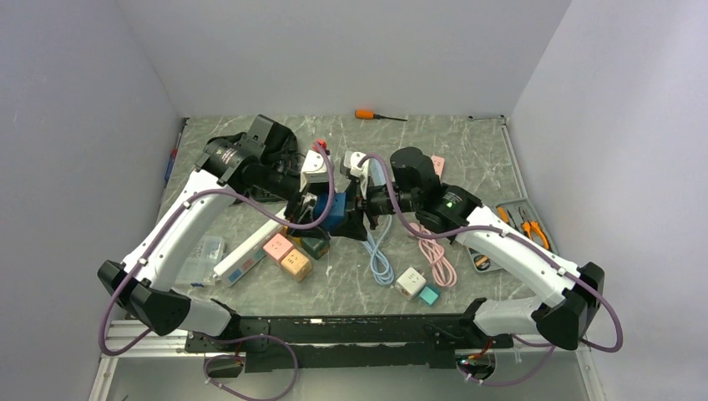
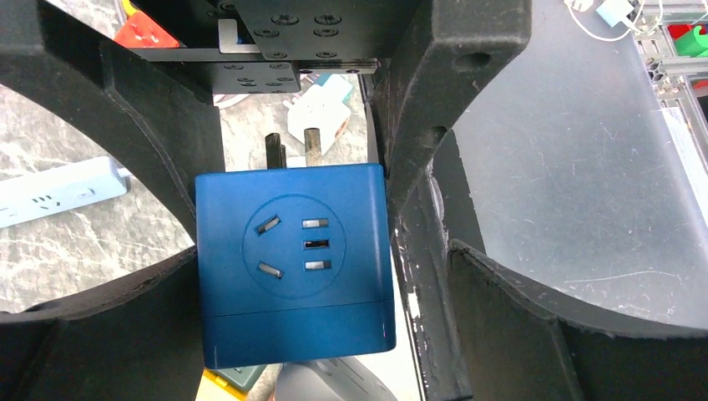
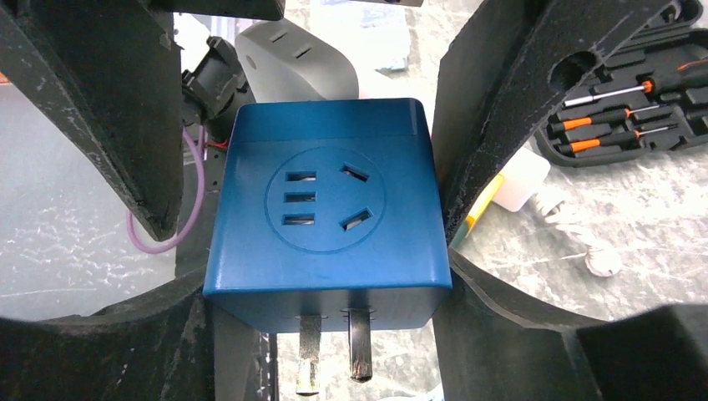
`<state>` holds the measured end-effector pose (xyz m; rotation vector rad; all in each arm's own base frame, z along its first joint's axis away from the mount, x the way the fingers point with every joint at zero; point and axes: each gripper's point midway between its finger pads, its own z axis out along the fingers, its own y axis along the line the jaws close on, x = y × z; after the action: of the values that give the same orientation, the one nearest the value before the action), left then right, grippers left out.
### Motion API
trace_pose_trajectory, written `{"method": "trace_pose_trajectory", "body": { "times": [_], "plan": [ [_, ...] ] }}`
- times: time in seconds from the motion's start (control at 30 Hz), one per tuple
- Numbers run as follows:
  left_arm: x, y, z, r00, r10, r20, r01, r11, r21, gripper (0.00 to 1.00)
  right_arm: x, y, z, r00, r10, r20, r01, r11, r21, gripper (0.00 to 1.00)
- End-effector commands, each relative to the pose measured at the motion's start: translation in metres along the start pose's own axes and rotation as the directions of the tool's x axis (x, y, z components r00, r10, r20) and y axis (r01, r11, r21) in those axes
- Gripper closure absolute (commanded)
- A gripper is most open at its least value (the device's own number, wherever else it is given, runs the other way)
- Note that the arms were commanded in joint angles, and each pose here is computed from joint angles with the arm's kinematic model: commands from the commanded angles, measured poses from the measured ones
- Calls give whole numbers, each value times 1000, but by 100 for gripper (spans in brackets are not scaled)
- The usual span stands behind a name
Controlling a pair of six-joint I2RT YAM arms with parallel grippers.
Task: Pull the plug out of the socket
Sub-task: Remove the plug from the socket.
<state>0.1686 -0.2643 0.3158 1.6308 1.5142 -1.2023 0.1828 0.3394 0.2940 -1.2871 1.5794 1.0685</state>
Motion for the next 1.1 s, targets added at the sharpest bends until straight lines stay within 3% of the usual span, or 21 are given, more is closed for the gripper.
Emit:
{"method": "trace_pose_trajectory", "body": {
  "times": [0.0, 0.33, 0.63, 0.83, 1.07],
  "plan": [
    [-17, -13, -16, 996, 84, 14, -83, 995, -47, 1, -31, -4, -19, 992, -74, 99, 67, 995, 78, 100],
    [12, 9, -39, 985, 114, -130, -142, 963, -229, 1, -33, 7, -31, 990, -95, 108, 89, 994, 65, 100],
    [15, 10, -37, 990, 104, -98, -124, 964, -236, 1, -34, 7, -29, 989, -87, 121, 79, 994, 68, 100],
    [30, 7, -23, 997, 37, -71, -49, 985, -166, 1, -50, 11, -37, 973, -124, 192, 110, 990, 83, 100],
    [19, 23, -27, 998, 57, 15, -52, 973, -223, 1, -57, 21, -39, 961, -115, 251, 108, 993, 44, 100]
  ]
}}
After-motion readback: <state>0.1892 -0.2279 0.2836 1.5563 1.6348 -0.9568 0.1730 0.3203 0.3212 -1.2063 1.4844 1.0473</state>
